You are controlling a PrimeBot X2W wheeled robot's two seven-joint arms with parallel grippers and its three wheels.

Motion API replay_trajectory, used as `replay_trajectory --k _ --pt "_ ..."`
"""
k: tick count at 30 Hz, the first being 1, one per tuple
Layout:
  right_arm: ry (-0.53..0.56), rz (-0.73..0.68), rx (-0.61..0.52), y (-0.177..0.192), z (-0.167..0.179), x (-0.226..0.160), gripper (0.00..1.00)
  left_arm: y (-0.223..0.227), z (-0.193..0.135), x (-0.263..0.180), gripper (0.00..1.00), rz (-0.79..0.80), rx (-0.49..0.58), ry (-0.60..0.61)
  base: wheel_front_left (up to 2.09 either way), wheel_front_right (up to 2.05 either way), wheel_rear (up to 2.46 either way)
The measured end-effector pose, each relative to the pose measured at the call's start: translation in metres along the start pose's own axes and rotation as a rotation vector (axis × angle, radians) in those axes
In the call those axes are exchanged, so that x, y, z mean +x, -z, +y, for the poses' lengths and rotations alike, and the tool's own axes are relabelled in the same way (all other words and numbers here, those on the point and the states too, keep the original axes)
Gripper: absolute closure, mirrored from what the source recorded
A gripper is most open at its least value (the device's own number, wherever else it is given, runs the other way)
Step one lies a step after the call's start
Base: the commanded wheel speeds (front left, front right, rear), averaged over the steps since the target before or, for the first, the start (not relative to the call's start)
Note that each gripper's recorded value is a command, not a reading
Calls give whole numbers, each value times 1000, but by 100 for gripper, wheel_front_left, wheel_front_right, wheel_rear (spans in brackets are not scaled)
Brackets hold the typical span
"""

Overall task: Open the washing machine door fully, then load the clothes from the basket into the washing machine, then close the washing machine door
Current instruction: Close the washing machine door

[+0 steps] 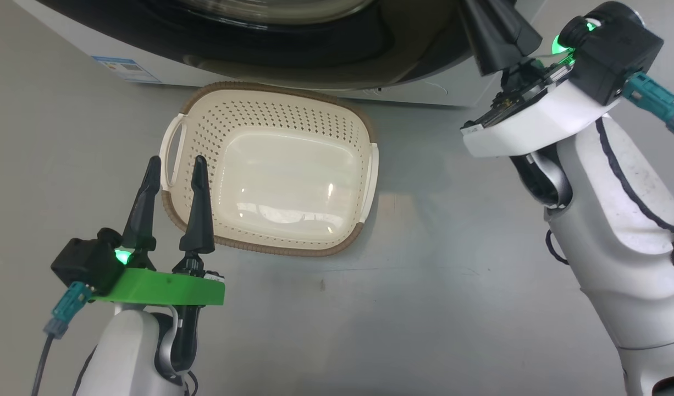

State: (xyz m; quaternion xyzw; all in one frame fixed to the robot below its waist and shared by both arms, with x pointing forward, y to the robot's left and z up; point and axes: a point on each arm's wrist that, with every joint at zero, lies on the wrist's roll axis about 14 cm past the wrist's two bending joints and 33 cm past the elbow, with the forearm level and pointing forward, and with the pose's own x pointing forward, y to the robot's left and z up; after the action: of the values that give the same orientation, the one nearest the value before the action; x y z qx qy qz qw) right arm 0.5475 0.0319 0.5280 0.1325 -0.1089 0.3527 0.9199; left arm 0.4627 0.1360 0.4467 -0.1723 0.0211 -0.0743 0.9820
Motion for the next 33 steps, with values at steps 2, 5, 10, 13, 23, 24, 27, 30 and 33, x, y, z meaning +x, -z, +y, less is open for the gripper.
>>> replay_trajectory --k 2,5,10,13,23,24,27,30,33 --pt "4 1 -15 1 -6 3 100 1 -1 1 0 4 1 3 0 0 0" --pt "7 12 -36 6 -13 6 100 2 -1 1 0 7 4 6 0 0 0" --pt "36 12 -53 9 -28 14 100 -4 3 3 0 -7 18 -1 0 0 0" --pt "39 11 -43 11 -29 17 100 -7 7 3 0 -14 25 -11 0 0 0" --pt "30 30 -72 6 -24 16 100 -7 11 0 0 -8 2 -32 0 0 0" --pt "31 27 -74 3 -24 16 76 -7 10 0 0 -9 -1 -29 0 0 0" --pt "42 23 -85 -4 -25 12 34 -10 7 0 0 -17 -4 -22 0 0 0" --pt "62 8 -92 -14 -28 6 0 -14 4 0 0 -26 -6 -17 0 0 0" --pt "77 -8 -100 -25 -27 0 0 -16 0 0 0 -29 -9 -8 0 0 0"
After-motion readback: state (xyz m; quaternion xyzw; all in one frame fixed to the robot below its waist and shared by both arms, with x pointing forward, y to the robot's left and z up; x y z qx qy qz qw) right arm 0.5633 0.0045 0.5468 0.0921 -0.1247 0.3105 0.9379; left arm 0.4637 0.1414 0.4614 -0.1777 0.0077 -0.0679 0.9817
